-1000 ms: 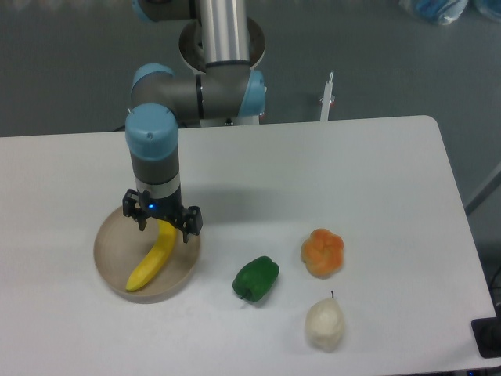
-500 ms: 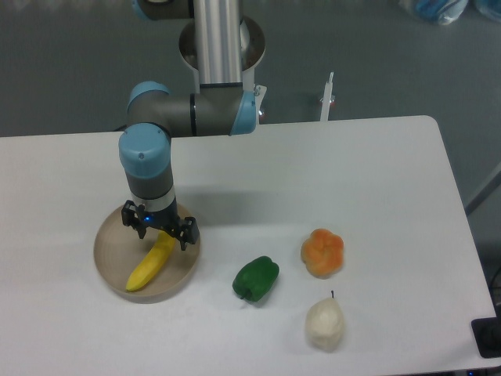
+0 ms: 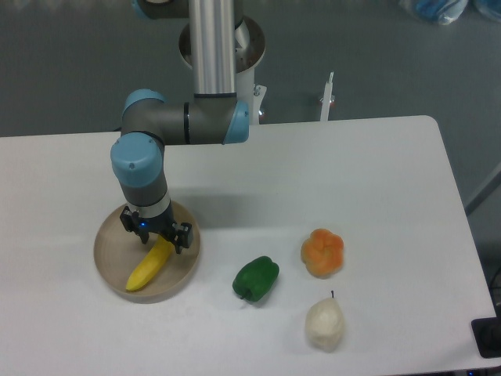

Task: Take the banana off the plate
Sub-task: 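Close the gripper on the banana's stem end, then lift the banana off the plate and carry it toward the pepper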

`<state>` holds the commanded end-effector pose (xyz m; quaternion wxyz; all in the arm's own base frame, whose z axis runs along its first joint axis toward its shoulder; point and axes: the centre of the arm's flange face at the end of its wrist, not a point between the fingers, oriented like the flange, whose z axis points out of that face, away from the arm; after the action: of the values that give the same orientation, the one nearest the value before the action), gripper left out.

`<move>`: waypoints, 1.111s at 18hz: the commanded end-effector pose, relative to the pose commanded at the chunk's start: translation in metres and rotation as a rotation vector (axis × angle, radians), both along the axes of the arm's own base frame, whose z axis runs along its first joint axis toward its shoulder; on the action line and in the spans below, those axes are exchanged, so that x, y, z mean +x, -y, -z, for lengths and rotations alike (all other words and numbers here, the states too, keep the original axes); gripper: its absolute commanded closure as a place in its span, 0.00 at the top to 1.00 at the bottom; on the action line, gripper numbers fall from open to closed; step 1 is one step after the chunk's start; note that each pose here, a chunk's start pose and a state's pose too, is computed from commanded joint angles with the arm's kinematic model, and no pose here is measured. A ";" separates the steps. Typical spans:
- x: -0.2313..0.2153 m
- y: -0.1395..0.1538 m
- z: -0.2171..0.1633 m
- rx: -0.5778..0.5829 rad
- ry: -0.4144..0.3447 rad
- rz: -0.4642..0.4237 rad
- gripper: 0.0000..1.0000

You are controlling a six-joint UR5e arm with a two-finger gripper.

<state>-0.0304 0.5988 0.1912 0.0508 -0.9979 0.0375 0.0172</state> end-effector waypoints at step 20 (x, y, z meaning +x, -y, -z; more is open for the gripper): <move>-0.045 0.004 -0.101 0.156 -0.070 0.014 0.35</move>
<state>-0.0753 0.5950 0.2922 0.1270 -0.9894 0.0446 0.0545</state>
